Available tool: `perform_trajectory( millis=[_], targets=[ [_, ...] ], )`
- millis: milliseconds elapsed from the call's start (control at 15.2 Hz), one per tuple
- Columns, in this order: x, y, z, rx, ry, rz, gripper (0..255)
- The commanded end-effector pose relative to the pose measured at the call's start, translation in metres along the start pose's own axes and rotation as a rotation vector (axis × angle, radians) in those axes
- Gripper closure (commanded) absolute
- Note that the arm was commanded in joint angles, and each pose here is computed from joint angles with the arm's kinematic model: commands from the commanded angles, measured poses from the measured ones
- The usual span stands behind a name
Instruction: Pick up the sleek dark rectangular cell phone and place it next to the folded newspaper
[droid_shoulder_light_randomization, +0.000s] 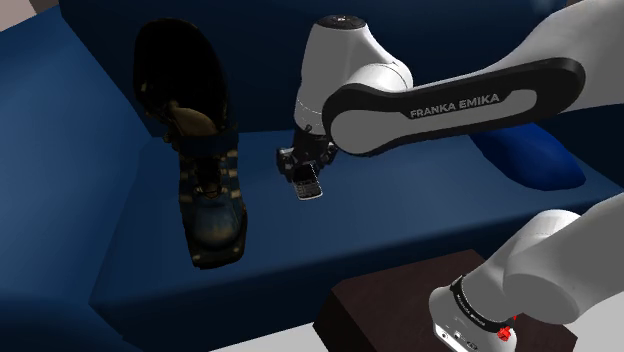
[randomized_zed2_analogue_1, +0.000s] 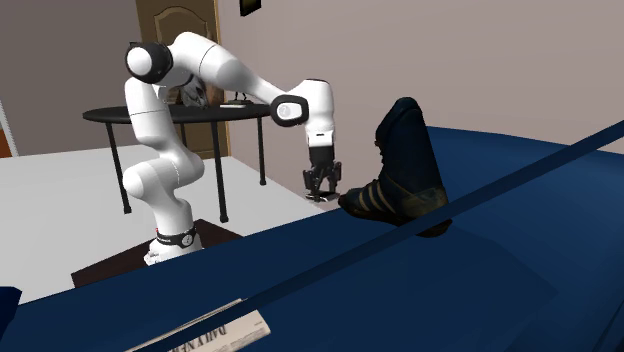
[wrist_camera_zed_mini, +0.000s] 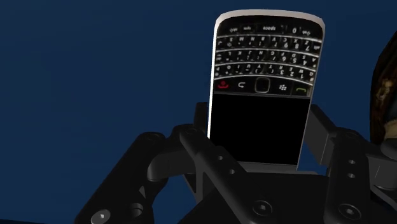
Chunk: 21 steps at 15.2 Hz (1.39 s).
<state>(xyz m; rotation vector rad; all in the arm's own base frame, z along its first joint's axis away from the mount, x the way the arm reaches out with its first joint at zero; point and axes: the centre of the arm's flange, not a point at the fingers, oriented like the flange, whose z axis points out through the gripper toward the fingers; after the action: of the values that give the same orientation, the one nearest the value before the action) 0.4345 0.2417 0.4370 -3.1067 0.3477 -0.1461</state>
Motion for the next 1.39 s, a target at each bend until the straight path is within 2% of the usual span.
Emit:
perform_trajectory(
  millis=[0, 198, 1320],
  targets=[
    [0.0, 0.0, -0.01, 0.0, 0.0, 0.0, 255],
    [0.001, -0.001, -0.022, 0.0, 0.0, 0.0, 255],
    [0.152, 0.165, -0.025, 0.0, 0.0, 0.0, 255]
  ],
)
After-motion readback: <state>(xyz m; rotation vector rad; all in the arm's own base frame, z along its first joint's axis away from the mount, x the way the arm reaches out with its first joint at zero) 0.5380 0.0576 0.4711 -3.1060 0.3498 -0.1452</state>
